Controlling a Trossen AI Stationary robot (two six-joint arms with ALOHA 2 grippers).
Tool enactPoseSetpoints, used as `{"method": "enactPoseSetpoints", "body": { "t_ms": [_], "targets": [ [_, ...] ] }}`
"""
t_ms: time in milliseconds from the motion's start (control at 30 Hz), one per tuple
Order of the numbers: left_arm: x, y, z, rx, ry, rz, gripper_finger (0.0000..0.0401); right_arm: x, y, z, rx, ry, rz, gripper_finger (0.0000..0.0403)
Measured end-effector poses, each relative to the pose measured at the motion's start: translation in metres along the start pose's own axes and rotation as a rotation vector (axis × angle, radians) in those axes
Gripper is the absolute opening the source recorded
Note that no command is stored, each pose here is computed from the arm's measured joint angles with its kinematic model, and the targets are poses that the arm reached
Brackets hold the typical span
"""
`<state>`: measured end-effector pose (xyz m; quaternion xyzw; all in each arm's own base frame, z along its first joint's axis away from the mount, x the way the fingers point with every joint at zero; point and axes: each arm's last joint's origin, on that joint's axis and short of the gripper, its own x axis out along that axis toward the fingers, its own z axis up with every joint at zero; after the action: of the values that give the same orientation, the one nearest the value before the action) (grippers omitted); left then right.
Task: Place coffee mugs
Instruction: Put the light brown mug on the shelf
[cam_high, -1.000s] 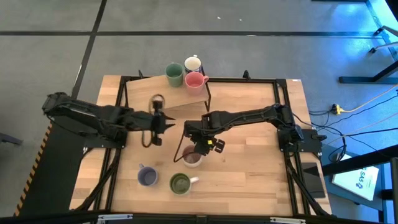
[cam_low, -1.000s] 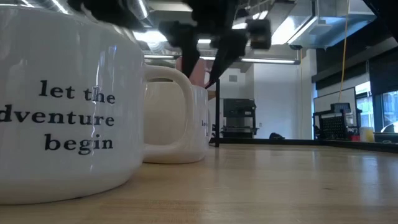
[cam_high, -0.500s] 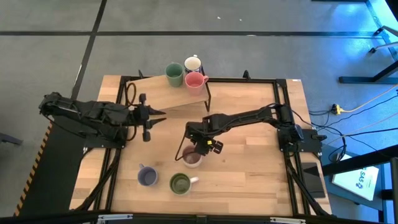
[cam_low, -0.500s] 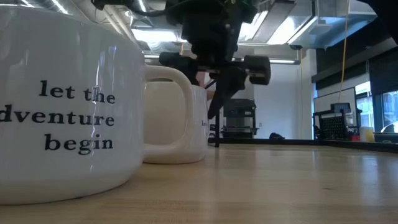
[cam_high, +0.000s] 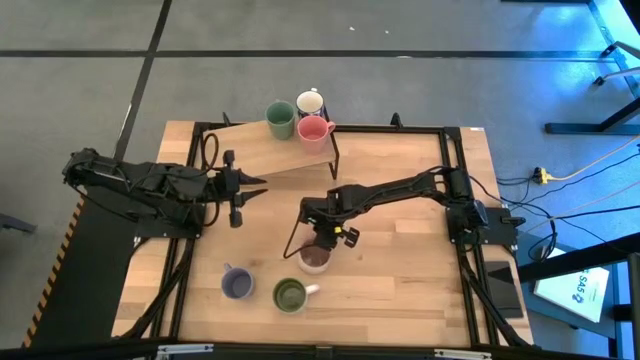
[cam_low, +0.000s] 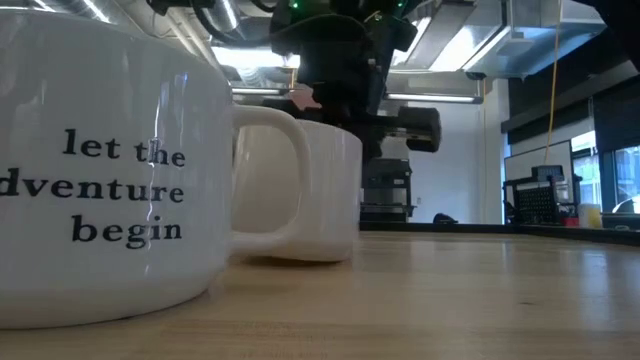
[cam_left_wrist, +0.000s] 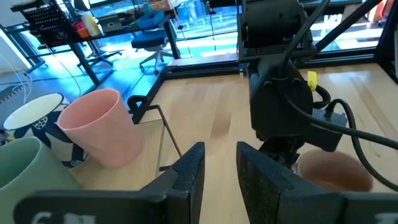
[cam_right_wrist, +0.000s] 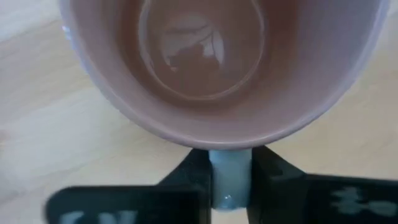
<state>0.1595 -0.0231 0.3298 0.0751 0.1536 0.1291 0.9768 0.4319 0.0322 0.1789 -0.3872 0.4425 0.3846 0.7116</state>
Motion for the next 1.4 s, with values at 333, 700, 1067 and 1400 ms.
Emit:
{"method": "enactPoseSetpoints", "body": {
  "t_ms": [333,700,1067,1400],
  "targets": [
    [0.000,0.000,0.000,0.000,0.000,0.016,0.0085,-0.003,0.000,0.000,0.066,0.034,0.001,0.0034],
    [0.000,0.001,0.003,-0.015,-0.026,0.017,0.0085,-0.037,-0.018,0.001,0.201,0.121,-0.041,0.0034],
    [-0.015,0.011,0.008,-0.070,-0.102,0.092,0.0085,-0.106,-0.059,-0.016,0.728,0.123,-0.296,0.0034],
    [-0.048,0.030,0.010,-0.144,-0.214,0.126,0.0085,-0.158,-0.081,-0.025,0.849,0.021,-0.470,0.0034]
  ]
}}
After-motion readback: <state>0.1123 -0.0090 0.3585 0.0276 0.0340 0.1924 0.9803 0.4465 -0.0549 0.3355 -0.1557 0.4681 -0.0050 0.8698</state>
